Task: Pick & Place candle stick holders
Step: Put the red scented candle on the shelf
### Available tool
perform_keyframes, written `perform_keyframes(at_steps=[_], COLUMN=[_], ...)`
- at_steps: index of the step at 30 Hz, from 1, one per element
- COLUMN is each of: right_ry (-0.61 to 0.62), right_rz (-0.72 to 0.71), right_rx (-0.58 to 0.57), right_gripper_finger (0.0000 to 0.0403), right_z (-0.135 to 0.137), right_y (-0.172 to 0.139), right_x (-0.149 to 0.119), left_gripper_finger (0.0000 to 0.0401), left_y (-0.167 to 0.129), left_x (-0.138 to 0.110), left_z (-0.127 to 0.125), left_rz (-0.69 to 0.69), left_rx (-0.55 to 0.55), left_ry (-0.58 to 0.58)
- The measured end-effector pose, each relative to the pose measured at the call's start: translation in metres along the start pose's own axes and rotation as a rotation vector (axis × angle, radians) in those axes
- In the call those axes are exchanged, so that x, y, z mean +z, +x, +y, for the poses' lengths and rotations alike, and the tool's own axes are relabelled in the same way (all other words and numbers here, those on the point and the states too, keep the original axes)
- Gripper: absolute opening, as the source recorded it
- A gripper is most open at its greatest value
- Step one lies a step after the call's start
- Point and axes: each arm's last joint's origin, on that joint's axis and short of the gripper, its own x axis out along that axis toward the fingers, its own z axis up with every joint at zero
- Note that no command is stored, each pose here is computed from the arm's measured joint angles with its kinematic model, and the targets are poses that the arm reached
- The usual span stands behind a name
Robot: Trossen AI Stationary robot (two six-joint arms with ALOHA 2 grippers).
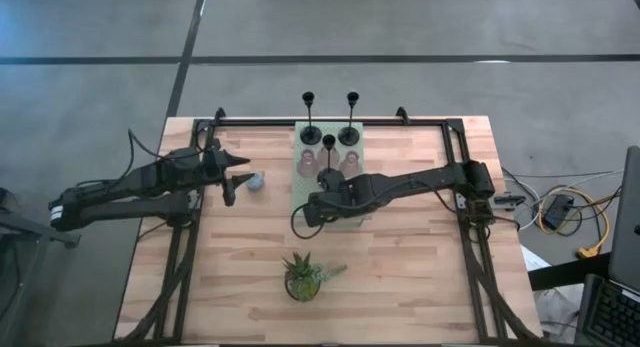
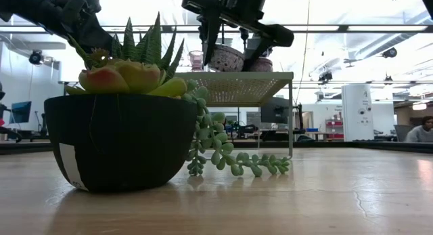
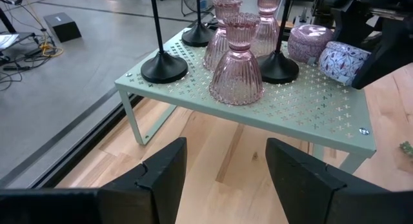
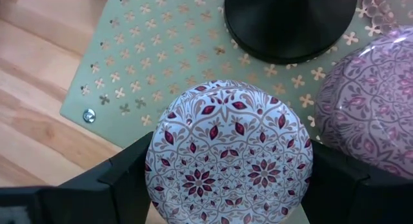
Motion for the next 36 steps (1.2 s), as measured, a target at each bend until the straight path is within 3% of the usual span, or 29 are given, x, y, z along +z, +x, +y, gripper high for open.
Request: perform_keyframes(at_steps=[9,22,36], right_ry=[-0.003,-0.005,-0.001], right_rz=[0.001,-0.025,-0.047], right_rx=[-0.016,-0.019,-0.021], right_gripper_finger=[0.0318,0.0313,0.0369], right_z=[-0.0016,-0.0013,-0.0012], right_y=[0.0,0.0,-0.0002], right_x=[-0.0003,0.0005,0.0013], left_gripper_finger=[0.0216,0.0216,0.0216], left_y=[0.0,0.0,0.0], left_x=[0.0,0.0,0.0], left_z=[0.0,0.0,0.0001], left_rz=[0.0,0.0,0.0], left_rx=[0.0,0.0,0.001], left_ry=[0.0,-0.001,0.0])
